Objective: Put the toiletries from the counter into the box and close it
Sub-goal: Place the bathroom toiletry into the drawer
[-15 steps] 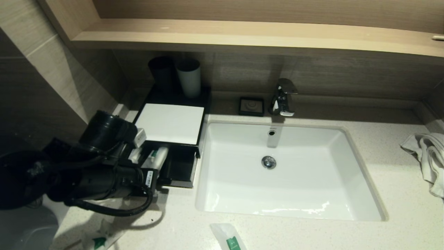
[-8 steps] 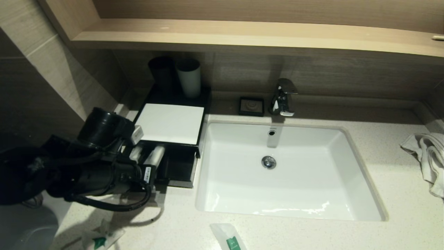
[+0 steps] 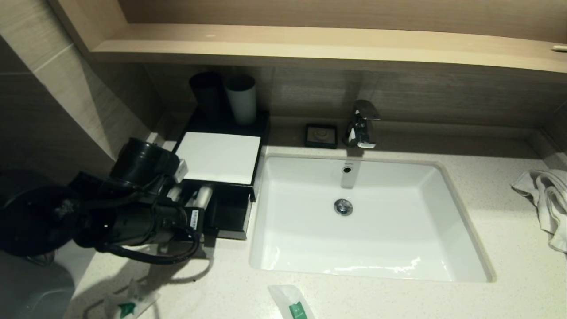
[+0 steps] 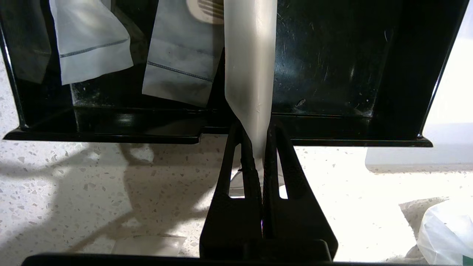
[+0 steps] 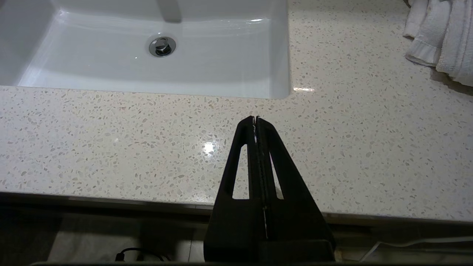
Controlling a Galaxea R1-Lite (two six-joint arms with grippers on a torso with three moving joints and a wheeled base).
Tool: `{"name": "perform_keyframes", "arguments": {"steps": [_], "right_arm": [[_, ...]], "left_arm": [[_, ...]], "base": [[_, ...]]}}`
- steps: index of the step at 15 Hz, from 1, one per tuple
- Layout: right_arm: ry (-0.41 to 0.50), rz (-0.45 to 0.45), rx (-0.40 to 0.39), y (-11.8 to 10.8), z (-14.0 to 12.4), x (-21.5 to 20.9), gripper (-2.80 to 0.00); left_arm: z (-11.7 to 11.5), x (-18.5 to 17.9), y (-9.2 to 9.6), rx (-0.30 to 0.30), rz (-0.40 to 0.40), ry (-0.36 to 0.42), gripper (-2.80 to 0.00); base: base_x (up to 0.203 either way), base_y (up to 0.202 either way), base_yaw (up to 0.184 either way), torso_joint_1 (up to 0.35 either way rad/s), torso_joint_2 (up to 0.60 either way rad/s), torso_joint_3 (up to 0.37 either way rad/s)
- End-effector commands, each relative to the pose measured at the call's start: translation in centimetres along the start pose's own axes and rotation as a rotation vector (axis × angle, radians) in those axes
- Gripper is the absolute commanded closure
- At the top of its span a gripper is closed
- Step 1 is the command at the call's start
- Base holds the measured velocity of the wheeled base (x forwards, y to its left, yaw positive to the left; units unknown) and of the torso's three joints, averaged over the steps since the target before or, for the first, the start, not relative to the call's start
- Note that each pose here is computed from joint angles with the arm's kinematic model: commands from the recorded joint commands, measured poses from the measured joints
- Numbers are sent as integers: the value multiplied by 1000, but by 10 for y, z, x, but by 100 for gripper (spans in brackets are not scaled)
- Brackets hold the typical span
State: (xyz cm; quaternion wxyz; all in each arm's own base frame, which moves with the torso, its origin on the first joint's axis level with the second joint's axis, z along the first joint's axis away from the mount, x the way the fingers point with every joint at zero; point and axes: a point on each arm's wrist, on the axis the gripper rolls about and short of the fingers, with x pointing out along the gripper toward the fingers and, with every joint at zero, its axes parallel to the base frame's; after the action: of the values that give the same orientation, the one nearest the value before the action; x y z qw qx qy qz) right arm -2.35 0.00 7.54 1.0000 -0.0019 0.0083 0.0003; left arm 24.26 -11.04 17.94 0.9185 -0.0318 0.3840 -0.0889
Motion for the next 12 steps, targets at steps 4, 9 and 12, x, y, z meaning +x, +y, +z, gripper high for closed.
{"name": "perform_keyframes", "arguments": {"steps": [4,9,12], "right_arm": [[0,1,-1,0,0,0,0],[0,1,-1,0,0,0,0],[0,0,-1,0,0,0,0]], "left_arm": [[2,6,-1,-6,4,1,0],[7,10,2,-22,14,-14,0],[10,13,4,-28,19,-16,0]], "base": [[0,0,0,0,0,0],[0,0,0,0,0,0],[0,0,0,0,0,0]]}}
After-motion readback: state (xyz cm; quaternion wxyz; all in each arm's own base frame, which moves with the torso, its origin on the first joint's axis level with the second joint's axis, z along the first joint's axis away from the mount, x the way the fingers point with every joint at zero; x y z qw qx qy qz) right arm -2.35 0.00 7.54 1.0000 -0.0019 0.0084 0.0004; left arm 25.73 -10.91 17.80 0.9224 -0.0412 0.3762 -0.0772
